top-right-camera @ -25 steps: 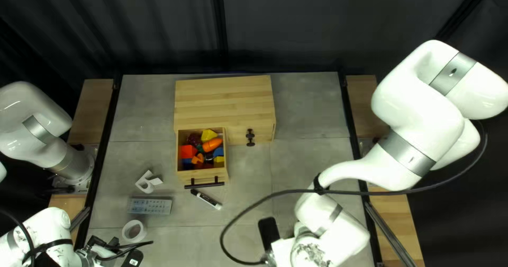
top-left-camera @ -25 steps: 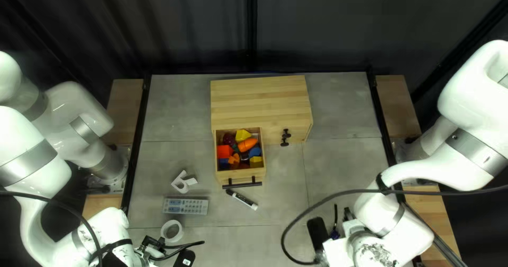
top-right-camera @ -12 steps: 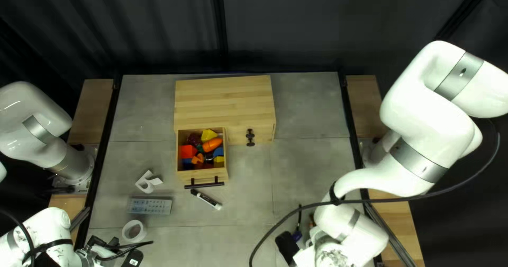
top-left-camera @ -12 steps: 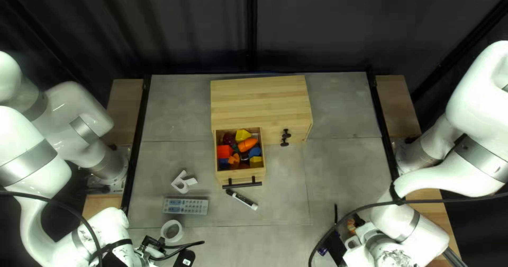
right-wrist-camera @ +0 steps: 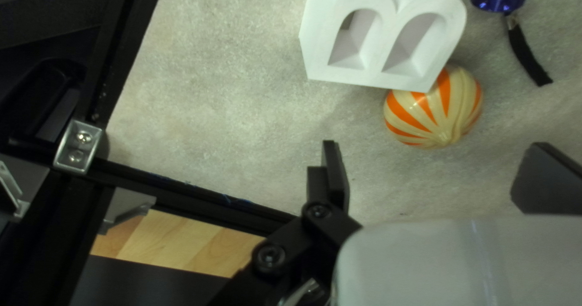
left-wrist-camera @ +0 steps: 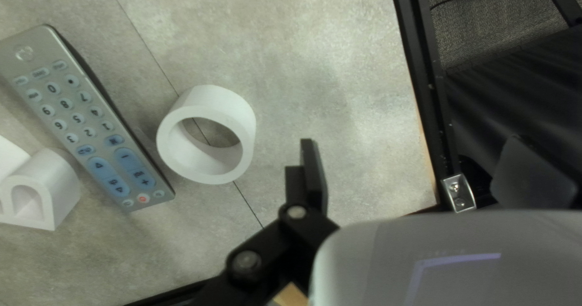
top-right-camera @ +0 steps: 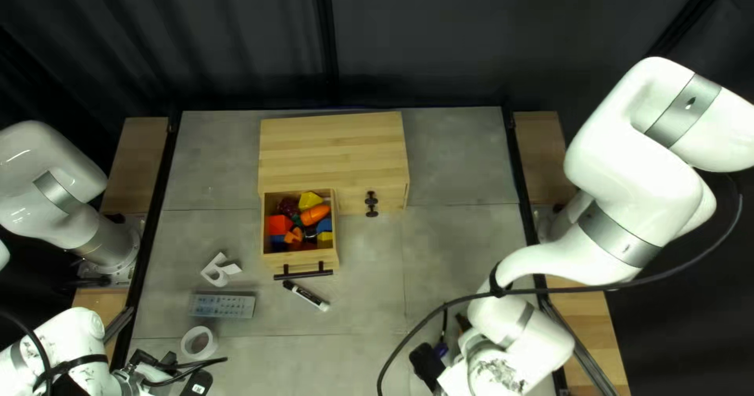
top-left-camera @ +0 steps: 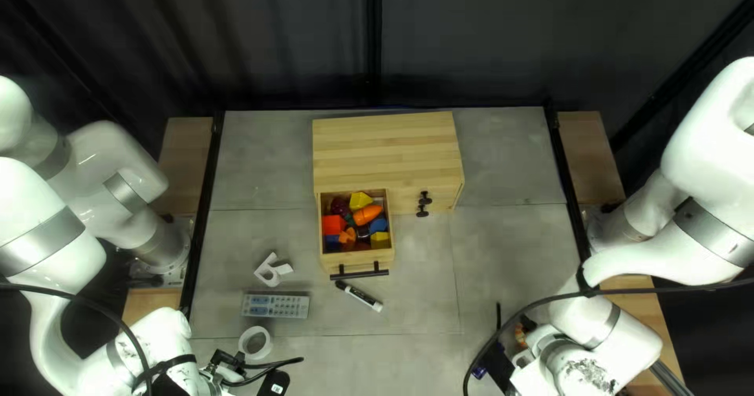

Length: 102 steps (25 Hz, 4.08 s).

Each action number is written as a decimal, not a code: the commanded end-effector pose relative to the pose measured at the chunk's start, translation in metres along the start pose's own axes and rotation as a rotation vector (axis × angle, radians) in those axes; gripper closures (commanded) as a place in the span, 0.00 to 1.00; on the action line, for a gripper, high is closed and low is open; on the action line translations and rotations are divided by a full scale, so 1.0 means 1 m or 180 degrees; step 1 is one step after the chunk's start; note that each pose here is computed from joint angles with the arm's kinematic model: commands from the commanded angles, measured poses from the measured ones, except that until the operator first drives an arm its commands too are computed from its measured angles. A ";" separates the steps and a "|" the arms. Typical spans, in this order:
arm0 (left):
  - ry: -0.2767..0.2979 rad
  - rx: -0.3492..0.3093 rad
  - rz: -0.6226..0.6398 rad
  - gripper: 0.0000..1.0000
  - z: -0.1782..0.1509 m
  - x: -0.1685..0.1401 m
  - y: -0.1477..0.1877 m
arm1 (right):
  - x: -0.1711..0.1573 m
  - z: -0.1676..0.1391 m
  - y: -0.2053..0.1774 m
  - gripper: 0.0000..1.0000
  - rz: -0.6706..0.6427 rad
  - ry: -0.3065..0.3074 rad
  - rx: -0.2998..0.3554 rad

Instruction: Open drawers and place objects into drawer and close

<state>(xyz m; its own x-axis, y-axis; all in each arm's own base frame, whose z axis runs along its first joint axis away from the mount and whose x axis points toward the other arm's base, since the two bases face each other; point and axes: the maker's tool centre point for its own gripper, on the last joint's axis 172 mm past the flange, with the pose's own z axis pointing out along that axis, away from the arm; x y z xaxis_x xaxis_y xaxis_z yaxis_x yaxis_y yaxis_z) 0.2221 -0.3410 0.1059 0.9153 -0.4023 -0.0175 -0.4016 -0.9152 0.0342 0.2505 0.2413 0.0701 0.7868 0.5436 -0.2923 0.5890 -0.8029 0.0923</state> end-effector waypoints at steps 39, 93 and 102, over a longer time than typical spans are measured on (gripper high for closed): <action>0.0000 0.0000 0.0000 0.00 0.000 0.000 0.000 | 0.004 0.031 0.014 1.00 -0.0148 0.0163 -0.0094; 0.0000 0.0000 0.0000 0.00 0.000 0.000 0.000 | 0.003 0.053 0.026 0.00 -0.0323 0.0320 -0.0076; 0.0000 0.0000 0.0000 0.00 0.000 0.000 0.000 | 0.010 0.056 0.031 0.99 -0.0363 0.0343 -0.0046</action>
<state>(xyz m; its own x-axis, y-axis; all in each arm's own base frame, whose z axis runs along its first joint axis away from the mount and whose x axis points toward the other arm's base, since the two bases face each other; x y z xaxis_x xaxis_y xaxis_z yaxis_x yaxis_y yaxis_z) 0.2221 -0.3410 0.1059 0.9154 -0.4023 -0.0175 -0.4016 -0.9152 0.0342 0.2655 0.2089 0.0171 0.7311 0.6528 -0.1987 0.6760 -0.7324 0.0811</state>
